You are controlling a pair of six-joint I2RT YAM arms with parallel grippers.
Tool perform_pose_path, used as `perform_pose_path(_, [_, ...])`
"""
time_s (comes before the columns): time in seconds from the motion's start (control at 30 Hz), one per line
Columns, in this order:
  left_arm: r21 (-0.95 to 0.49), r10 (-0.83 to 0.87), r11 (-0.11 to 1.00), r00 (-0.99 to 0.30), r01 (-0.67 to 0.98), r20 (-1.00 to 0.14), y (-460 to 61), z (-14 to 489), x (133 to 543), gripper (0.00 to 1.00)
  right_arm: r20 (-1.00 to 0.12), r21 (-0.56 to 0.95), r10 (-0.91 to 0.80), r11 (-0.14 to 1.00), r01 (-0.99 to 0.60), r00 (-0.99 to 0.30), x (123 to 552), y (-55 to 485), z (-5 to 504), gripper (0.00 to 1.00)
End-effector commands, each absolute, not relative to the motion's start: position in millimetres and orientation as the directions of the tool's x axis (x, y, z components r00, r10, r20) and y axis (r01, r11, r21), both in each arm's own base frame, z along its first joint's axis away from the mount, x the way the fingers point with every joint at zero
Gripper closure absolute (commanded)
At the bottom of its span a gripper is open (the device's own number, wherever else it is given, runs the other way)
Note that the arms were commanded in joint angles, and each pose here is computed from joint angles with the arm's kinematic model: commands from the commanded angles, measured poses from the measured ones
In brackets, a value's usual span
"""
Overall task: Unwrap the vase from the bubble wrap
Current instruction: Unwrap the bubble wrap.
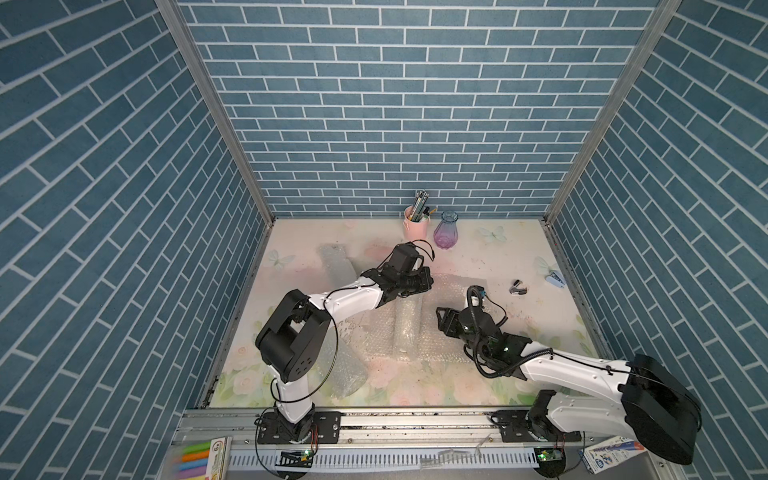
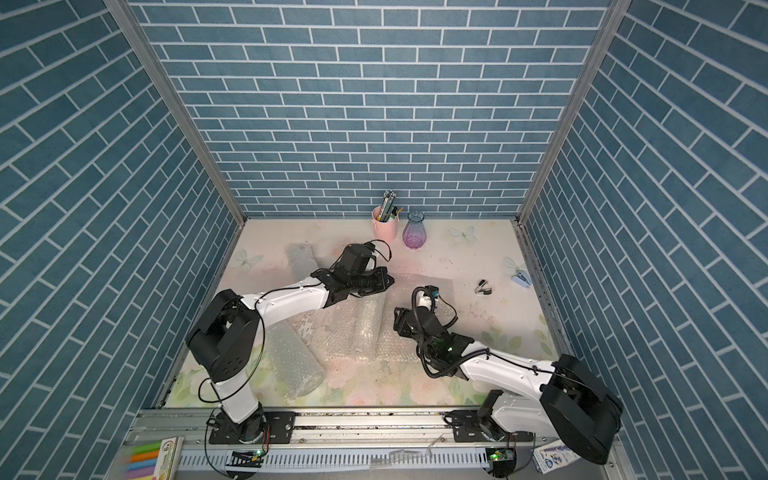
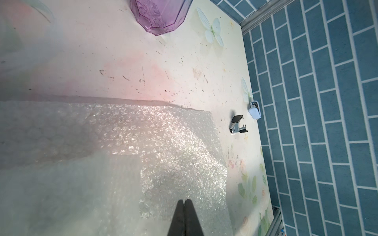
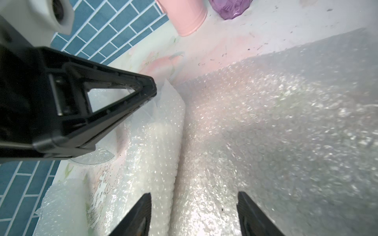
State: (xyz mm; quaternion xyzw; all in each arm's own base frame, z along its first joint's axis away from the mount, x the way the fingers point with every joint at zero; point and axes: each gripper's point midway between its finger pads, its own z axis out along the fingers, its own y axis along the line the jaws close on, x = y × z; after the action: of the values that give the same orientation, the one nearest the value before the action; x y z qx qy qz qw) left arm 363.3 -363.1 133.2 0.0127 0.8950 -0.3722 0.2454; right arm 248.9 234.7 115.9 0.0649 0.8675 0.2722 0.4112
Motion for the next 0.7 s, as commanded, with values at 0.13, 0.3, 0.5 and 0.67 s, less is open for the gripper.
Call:
perform_pose_path(0.13, [-0.575,-0.04,0.779,-0.894,0.252,-0.446,-380,115,354,0.87,-0.726,0.458,0.334,0.887,-0.06,-0.601,240,196,117,0.33])
perform_pose_path(0.3, [-0.552,-0.004,0.791,-0.899,0.266,-0.438,-385,114,354,0.69,-0.732,0.444,0.328,0.895,-0.052,-0.597,235,185,117,0.33])
perform_pose_path(0.5, [-0.498,0.049,0.808,-0.879,0.314,-0.475,-381,135,357,0.4,-0.737,0.436,0.321,0.898,-0.055,-0.594,233,181,117,0.33])
perform_pose_path(0.67, [-0.433,0.115,0.817,-0.843,0.381,-0.525,-379,166,361,0.2,-0.741,0.427,0.31,0.902,-0.062,-0.596,233,181,117,0.33])
